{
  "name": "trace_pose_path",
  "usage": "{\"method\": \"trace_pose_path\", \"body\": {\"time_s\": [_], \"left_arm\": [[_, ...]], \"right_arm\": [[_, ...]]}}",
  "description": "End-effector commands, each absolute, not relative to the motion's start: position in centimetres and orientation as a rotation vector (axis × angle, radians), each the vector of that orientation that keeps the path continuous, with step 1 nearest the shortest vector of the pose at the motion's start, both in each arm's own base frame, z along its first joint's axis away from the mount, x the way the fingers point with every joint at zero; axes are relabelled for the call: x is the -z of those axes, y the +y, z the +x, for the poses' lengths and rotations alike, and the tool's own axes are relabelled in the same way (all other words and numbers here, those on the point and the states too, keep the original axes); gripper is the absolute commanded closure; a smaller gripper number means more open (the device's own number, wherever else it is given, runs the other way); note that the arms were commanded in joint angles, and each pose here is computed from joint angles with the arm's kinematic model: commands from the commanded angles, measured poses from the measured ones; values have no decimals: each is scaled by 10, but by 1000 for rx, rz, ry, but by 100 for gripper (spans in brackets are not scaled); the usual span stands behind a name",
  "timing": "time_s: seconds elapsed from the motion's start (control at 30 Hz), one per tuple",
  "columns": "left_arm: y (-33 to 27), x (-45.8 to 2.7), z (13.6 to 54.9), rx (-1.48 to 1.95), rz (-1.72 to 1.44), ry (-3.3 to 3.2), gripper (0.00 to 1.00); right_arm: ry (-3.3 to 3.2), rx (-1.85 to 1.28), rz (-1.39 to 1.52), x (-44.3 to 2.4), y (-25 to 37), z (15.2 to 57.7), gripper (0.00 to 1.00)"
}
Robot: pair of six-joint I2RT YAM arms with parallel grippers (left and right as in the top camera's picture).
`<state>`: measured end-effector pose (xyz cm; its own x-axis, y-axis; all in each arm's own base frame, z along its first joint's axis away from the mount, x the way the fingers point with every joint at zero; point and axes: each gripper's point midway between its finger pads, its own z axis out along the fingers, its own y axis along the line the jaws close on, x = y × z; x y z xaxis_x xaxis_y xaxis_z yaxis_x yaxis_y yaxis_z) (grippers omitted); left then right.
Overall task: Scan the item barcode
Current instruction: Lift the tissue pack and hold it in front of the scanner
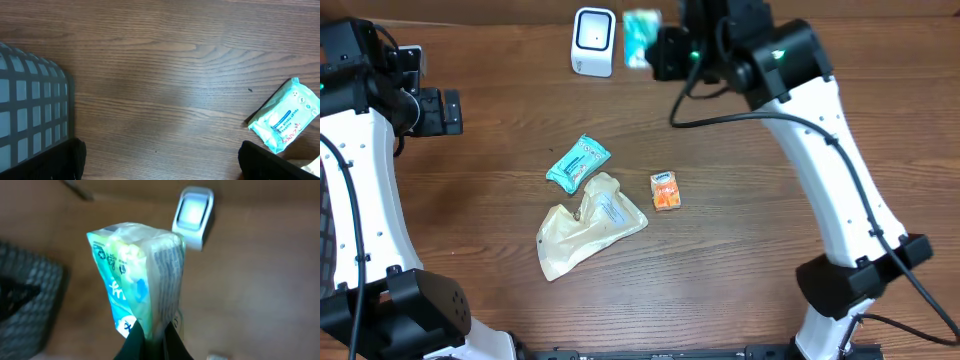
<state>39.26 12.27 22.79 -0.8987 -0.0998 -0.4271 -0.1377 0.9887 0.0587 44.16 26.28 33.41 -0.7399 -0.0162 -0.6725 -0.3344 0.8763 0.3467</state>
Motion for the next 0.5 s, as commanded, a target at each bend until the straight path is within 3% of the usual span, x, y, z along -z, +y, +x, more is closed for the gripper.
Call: {"method": "trace_pose_path", "body": {"time_s": [0.0, 0.3, 0.47], "left_arm": [[121, -226, 393, -112, -188, 2701, 0], [121, -226, 393, -111, -188, 2701, 0], [121, -226, 393, -112, -188, 2701, 0]], "right_arm": [[2219, -94, -291, -302, 259, 497, 96], [1840, 312, -581, -269, 319, 577, 96], [1692, 500, -795, -214, 340, 611, 96]]}}
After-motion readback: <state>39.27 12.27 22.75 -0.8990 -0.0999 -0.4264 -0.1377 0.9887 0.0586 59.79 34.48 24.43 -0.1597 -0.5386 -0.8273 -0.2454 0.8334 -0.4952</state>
